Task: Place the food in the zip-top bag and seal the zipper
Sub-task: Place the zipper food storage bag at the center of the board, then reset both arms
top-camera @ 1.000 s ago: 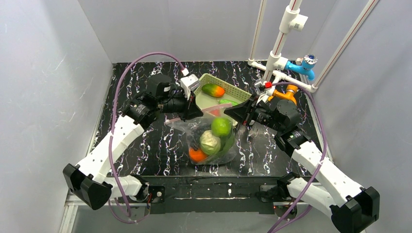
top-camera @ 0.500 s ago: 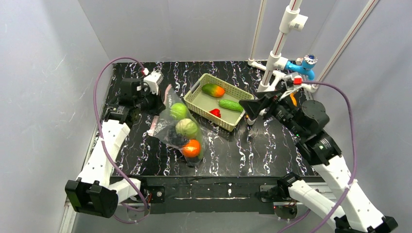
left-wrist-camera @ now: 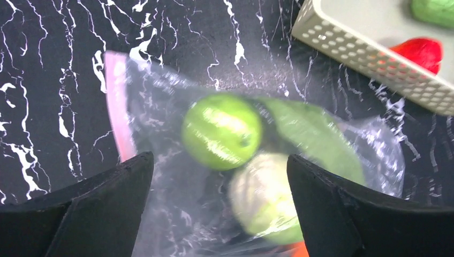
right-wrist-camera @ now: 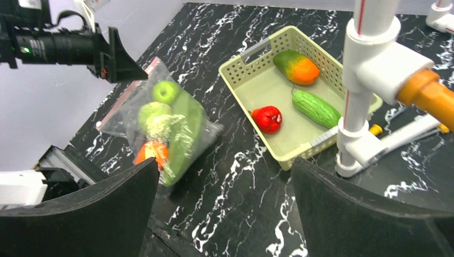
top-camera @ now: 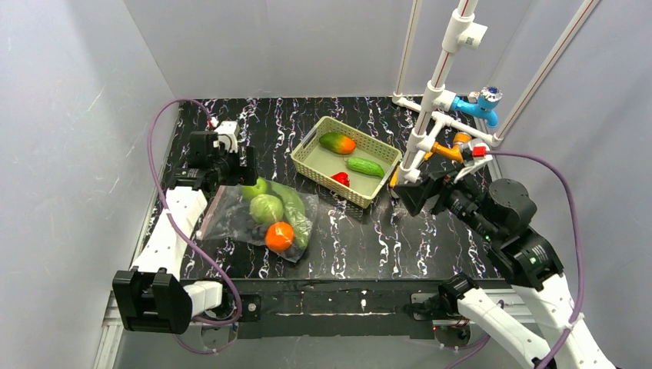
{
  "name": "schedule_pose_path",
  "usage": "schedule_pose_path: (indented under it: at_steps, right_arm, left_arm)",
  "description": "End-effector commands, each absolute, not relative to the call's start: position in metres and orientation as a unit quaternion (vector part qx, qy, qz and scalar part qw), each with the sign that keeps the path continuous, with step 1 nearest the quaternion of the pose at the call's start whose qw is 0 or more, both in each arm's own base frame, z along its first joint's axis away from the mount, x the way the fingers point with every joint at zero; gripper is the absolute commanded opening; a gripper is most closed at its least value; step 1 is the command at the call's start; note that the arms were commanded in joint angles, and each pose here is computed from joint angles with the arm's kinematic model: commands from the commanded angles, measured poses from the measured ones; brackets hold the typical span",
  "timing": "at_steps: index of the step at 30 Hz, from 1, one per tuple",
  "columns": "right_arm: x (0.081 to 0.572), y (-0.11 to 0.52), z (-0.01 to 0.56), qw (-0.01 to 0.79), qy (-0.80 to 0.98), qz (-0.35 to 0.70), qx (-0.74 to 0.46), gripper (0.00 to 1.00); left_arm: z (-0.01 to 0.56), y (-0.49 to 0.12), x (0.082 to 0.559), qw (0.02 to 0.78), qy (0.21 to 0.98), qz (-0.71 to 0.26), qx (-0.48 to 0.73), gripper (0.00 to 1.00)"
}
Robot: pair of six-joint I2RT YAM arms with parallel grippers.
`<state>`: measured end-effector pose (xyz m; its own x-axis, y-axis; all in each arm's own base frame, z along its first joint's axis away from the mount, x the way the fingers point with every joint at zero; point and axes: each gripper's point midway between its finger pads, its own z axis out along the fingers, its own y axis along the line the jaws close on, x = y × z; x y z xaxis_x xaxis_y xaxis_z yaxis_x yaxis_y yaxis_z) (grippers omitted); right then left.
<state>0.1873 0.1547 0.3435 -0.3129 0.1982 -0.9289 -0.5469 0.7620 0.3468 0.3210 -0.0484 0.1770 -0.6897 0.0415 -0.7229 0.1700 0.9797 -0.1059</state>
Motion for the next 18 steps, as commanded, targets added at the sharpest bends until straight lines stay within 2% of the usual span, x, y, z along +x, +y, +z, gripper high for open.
schedule_pose_path:
  at_steps: [1, 10, 14, 18]
  right_arm:
    - [0.175, 0.131, 0.345, 0.585, 0.751, 0.286, -0.11, 0.98]
    - [0.15, 0.095, 0.375, 0.61, 0.744, 0.267, -0.056, 0.98]
    - [0.133, 0.086, 0.398, 0.622, 0.733, 0.264, -0.071, 0.98]
    - [0.121, 0.071, 0.413, 0.642, 0.721, 0.254, -0.06, 0.98]
  left_arm:
    - [0.239, -0.055, 0.317, 0.438, 0.89, -0.122, -0.007, 0.97]
    - [0.376, -0.1, 0.238, 0.572, 0.765, -0.295, 0.004, 0.98]
    - [0.413, -0.111, 0.2, 0.617, 0.699, -0.36, 0.002, 0.98]
    - [0.427, -0.105, 0.179, 0.648, 0.67, -0.361, -0.007, 0.98]
